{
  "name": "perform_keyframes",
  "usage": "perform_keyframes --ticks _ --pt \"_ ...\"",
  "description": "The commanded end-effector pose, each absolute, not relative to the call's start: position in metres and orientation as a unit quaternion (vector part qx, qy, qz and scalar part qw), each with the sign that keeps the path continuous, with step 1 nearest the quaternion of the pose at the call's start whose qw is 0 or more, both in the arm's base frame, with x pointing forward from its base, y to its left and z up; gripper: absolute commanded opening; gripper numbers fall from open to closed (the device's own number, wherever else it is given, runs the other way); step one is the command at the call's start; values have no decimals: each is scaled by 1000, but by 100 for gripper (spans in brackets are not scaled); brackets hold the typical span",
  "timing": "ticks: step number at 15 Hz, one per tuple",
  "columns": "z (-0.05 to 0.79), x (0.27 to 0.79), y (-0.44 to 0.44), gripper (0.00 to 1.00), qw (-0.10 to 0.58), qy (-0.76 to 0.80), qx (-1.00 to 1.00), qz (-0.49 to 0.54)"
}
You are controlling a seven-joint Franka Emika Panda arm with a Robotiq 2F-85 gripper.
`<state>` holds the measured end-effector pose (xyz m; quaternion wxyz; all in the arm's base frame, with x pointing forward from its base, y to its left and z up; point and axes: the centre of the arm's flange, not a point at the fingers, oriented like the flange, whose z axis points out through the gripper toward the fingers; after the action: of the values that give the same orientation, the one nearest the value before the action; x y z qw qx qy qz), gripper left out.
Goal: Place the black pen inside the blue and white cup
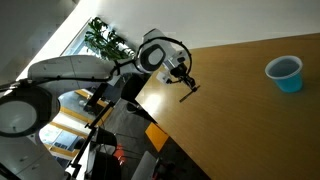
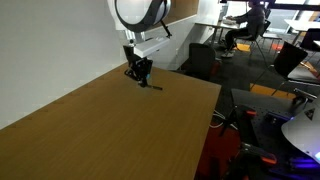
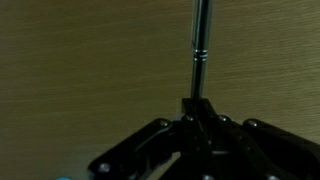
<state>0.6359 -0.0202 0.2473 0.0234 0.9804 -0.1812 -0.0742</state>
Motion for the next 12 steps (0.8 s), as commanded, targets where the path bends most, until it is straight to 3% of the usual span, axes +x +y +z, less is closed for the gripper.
perform_keyframes --ticks 1,12 --pt "280 627 -23 3 60 -185 978 -77" --pt "295 645 -31 3 177 -345 917 94"
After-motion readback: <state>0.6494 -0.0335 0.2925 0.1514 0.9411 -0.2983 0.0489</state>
